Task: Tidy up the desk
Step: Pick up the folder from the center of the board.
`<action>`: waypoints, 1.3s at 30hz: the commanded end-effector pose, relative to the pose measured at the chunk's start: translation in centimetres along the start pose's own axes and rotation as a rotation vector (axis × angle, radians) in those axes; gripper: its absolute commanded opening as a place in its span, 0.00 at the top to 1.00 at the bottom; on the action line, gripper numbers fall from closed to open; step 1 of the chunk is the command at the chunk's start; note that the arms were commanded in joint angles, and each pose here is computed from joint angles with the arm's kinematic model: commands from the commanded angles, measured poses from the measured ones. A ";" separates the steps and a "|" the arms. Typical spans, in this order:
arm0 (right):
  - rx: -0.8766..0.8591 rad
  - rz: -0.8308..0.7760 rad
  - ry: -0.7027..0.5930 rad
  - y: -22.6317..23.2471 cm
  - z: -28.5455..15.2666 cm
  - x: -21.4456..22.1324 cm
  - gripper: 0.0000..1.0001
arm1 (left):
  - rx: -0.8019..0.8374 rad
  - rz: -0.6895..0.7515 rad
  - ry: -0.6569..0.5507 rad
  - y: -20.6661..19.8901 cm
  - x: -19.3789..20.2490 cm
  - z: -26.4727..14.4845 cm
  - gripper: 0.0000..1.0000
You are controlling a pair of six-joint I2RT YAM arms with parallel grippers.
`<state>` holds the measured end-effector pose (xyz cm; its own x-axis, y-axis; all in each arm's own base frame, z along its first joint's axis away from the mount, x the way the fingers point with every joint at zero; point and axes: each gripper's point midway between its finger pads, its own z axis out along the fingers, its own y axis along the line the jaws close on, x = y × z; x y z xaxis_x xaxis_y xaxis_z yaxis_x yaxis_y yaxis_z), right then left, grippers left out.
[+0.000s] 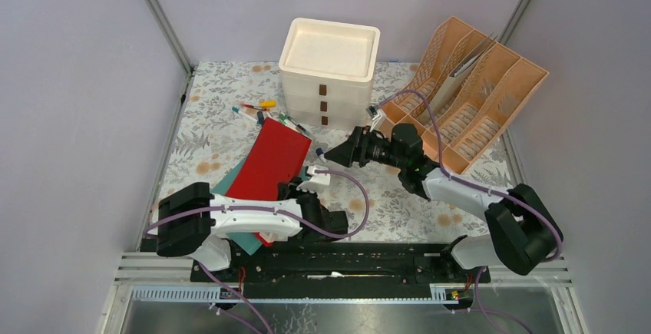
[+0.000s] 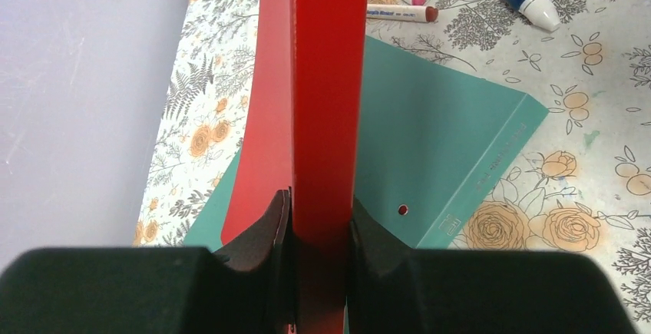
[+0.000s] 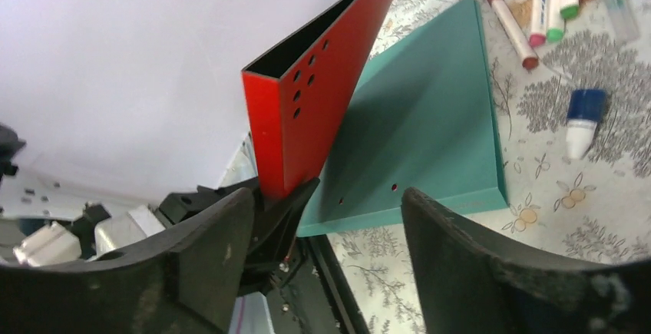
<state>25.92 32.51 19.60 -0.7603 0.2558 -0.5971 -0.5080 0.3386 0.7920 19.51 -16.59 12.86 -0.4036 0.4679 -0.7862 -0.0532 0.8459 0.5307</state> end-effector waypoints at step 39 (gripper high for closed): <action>-0.180 -0.968 0.090 7.6 -15.8 -4.3 0.00 | 0.909 -0.564 -0.448 2.7 -16.0 -19.2 1.00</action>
<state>19.71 20.31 28.83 -0.1016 -0.1081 -0.9889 -0.9690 0.2358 0.0738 9.00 -25.36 28.37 -0.2007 0.0561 -0.9780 0.5032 0.8625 -0.0538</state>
